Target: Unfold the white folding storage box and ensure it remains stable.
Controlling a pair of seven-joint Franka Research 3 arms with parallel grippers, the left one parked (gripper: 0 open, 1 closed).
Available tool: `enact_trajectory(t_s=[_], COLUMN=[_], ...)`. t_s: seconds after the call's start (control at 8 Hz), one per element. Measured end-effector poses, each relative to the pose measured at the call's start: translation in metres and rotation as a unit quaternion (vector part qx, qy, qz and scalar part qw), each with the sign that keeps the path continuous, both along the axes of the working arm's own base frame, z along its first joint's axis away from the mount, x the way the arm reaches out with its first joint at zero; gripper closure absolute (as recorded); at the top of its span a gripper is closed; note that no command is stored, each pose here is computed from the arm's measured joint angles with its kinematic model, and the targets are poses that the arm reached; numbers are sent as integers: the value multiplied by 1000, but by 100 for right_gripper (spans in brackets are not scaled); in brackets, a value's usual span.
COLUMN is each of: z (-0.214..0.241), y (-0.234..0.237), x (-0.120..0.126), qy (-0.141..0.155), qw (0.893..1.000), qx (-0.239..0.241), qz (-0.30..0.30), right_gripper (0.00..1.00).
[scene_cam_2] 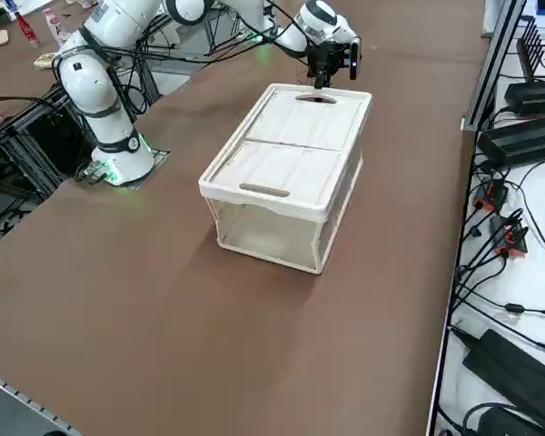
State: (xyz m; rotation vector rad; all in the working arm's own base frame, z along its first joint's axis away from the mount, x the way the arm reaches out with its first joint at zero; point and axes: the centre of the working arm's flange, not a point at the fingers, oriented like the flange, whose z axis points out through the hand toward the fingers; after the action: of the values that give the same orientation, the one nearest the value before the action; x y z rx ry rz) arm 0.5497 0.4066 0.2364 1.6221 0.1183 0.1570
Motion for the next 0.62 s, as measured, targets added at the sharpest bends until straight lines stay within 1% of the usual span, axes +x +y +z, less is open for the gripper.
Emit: enact_trajectory(t_s=[0.62], z=[0], y=[0], x=[0], qy=[-2], qw=[1000], qx=[-1], qz=[1], right_gripper=[69])
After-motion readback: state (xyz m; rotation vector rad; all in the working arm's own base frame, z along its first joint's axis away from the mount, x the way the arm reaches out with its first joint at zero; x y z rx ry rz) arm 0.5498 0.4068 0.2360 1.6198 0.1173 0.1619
